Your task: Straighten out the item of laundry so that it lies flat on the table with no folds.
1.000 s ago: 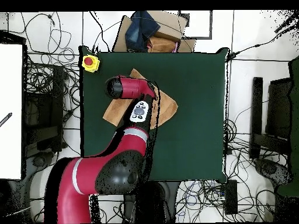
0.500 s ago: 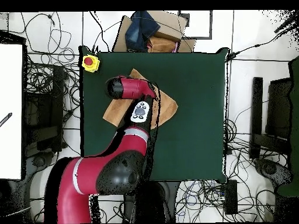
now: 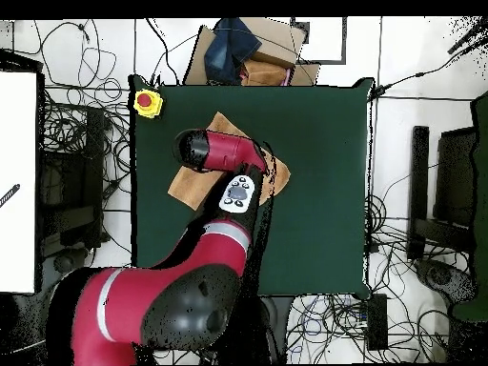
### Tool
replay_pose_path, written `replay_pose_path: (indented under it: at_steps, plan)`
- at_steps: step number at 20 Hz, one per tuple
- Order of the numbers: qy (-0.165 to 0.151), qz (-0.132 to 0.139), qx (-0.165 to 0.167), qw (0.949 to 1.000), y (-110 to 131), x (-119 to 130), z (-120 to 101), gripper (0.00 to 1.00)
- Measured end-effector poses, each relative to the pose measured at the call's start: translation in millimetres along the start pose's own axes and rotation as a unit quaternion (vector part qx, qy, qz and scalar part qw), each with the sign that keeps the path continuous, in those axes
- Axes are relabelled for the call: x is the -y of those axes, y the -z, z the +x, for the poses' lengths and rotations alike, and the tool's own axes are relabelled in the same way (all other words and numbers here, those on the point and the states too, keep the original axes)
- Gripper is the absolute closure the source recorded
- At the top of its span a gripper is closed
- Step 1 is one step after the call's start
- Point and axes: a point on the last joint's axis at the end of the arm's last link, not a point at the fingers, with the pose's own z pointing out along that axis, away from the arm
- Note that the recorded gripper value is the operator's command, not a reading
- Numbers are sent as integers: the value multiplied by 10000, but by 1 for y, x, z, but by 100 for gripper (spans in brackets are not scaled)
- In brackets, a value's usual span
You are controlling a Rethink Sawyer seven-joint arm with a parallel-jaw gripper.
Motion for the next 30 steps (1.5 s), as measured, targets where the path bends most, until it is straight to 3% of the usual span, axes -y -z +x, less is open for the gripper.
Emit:
replay_pose_path:
  at_steps: [2,7,14,25,30]
  plan:
    - [-129,1,-92,9999,22,12,-2,0]
    - [-295,-46,-82,9995,36,27,-8,0]
    - [-238,23,-53,9997,20,39,-4,0]
    - [369,373,-297,9982,-19,51,37,0]
    - [547,392,-316,9972,-37,56,50,0]
